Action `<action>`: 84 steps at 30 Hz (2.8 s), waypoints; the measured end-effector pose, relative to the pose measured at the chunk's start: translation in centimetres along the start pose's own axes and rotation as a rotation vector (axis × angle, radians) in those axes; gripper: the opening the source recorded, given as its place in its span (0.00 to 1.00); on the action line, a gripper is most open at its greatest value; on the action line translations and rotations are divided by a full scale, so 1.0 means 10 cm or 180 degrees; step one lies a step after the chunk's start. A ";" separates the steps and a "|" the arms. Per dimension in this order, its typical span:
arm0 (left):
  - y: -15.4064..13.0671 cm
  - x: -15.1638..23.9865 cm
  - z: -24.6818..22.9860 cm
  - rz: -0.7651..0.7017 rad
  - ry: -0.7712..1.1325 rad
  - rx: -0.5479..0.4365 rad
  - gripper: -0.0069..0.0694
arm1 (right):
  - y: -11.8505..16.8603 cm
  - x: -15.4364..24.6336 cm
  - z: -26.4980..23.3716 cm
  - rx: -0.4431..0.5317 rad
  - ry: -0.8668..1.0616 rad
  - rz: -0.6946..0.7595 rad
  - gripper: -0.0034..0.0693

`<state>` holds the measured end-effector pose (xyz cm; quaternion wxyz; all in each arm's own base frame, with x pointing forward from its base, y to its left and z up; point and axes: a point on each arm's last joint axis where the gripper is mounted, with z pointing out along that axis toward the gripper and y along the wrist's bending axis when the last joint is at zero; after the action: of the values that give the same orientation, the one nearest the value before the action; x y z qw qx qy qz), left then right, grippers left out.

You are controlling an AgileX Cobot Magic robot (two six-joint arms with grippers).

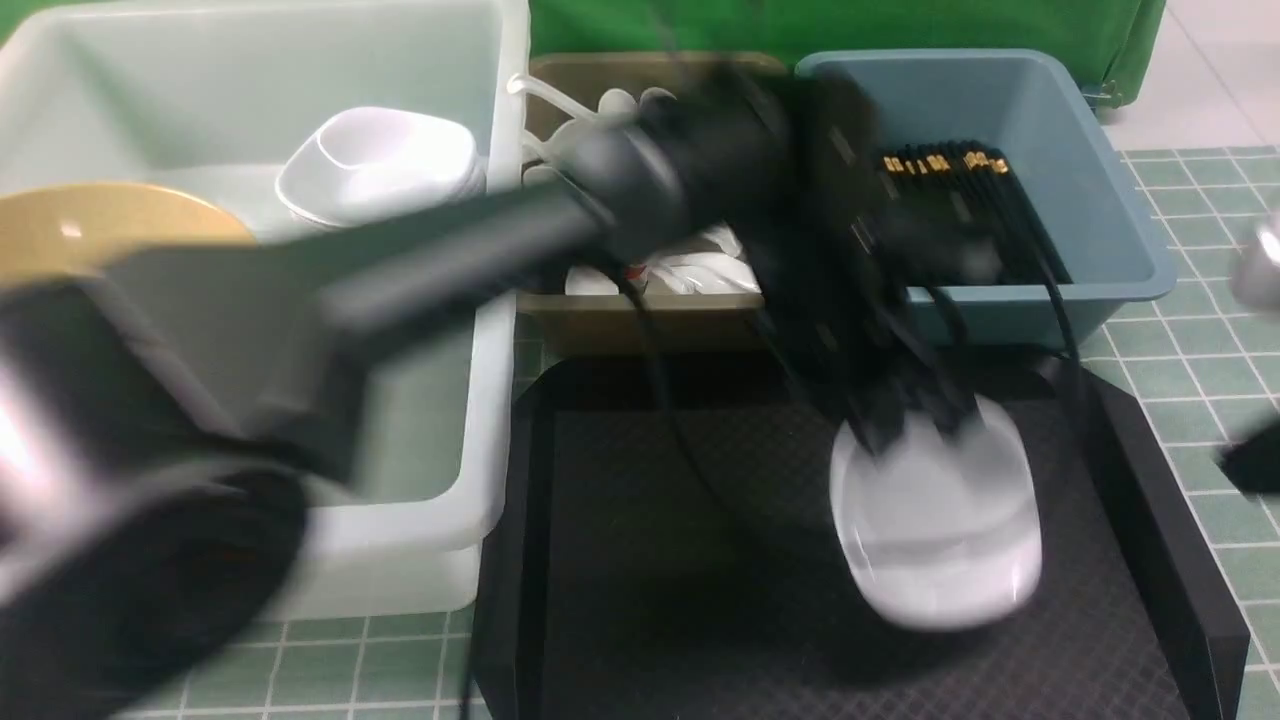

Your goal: On blue table put chopsticks spoon bowls plates into blue grey white boxes.

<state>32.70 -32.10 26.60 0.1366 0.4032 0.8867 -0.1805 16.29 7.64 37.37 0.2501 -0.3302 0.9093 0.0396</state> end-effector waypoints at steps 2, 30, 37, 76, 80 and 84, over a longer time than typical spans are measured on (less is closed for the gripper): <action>0.22 0.01 -0.73 -0.0128 -0.0450 -0.0184 0.09 | 0.04 -0.31 -0.03 -0.0123 -0.0209 -0.0196 0.11; 2.87 1.20 -1.65 -0.2015 -0.1200 -0.1293 0.11 | 0.82 -1.41 0.38 -0.0436 -0.0249 -0.1370 0.11; 2.99 1.22 -1.49 -0.1812 -0.1093 -0.1324 0.36 | 0.80 -1.39 0.38 -0.0387 -0.0161 -0.1344 0.11; -0.05 3.18 -2.12 -0.1257 -0.1812 -0.1785 0.07 | 0.62 0.26 -0.10 -0.0320 -0.2226 -0.0555 0.14; -0.20 3.46 -1.99 -0.1119 -0.2188 -0.1959 0.07 | 0.60 0.46 -0.15 -0.0386 -0.2572 -0.0336 0.14; -0.29 3.61 -1.95 -0.0994 -0.2490 -0.2117 0.07 | 0.59 0.51 -0.15 -0.0405 -0.2737 -0.0272 0.15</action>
<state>5.56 -1.45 30.70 0.5487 0.1041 0.8283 -0.0448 8.64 8.97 35.69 0.5866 -0.3357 0.7037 0.2191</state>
